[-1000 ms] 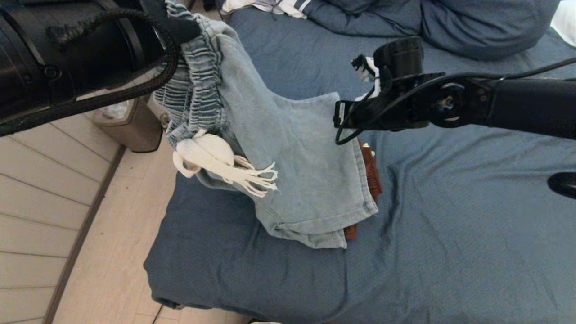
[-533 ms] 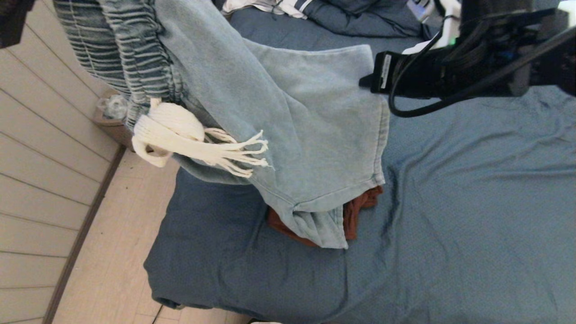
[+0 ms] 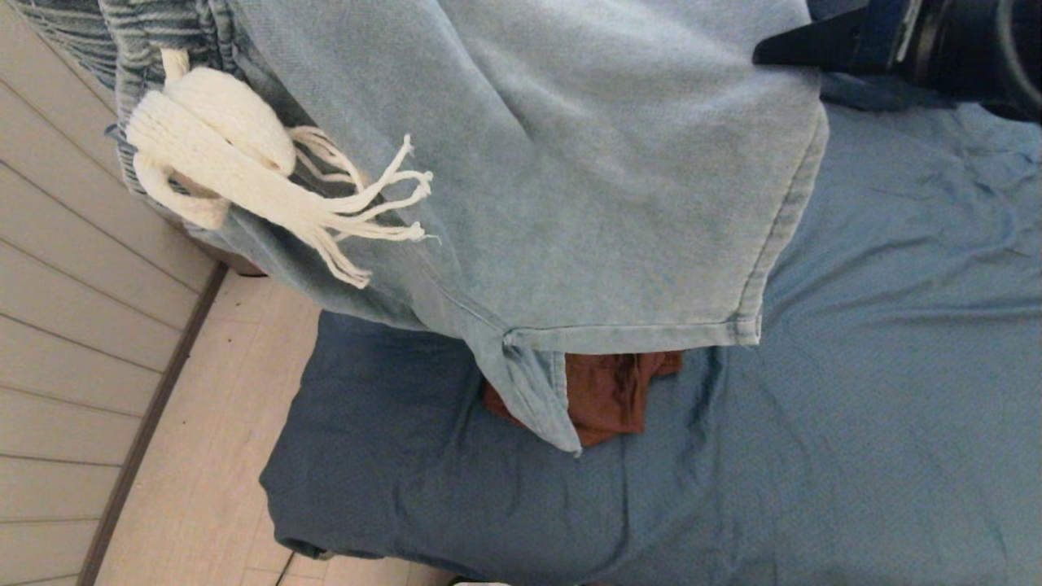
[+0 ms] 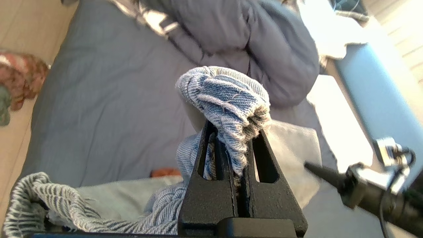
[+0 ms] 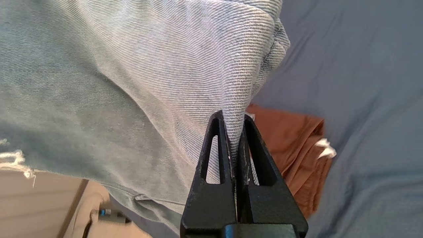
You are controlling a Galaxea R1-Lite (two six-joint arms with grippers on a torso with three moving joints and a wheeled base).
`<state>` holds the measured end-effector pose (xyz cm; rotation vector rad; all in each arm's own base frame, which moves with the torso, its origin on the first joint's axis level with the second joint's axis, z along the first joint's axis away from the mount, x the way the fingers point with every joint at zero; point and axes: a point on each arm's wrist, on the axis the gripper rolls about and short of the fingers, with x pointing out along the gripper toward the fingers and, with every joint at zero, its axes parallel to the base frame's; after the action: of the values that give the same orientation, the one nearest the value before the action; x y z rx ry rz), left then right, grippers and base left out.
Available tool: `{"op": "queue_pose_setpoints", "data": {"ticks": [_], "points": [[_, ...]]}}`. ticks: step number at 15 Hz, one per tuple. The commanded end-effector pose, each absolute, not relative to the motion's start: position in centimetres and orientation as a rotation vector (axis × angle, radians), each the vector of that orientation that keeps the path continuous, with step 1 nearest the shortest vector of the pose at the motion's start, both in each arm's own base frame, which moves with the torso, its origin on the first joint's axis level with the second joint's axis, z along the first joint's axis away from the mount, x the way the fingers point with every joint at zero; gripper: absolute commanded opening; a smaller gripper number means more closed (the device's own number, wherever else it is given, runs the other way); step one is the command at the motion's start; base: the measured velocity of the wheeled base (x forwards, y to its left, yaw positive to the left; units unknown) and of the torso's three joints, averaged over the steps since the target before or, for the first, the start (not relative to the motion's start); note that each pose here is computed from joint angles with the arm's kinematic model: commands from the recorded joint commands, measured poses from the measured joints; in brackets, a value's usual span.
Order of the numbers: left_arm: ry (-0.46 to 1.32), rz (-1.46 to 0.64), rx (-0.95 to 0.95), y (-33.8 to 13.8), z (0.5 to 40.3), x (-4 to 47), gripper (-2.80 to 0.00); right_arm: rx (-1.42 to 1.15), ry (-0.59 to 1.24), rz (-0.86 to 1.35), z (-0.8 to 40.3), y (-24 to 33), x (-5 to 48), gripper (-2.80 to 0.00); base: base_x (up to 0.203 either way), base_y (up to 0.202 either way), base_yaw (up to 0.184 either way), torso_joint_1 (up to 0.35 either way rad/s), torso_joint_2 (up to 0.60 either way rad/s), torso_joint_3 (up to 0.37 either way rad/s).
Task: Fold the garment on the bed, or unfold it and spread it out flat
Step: Unford the blue shorts
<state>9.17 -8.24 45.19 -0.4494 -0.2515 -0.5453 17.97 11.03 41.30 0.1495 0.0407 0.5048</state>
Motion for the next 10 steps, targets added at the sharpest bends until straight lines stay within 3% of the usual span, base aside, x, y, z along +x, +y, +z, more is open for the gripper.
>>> {"op": "queue_pose_setpoints", "data": {"ticks": [1,5,10], "points": [[-0.274,-0.545,-0.464,-8.9,46.8,9.9,-2.80,0.163,0.003,0.500,42.1,10.2,16.9,-2.80,0.000,0.000,0.000,0.000,0.00,0.000],[-0.273,-0.545,-0.462,-11.1,48.5,12.1,-2.80,0.176,-0.032,0.462,42.9,9.3,16.7,-2.80,0.000,0.000,0.000,0.000,0.00,0.000],[-0.242,-0.552,-0.440,-13.9,47.7,14.6,-2.80,0.180,-0.047,0.349,43.0,7.2,17.4,-2.80,0.000,0.000,0.000,0.000,0.00,0.000]]}}
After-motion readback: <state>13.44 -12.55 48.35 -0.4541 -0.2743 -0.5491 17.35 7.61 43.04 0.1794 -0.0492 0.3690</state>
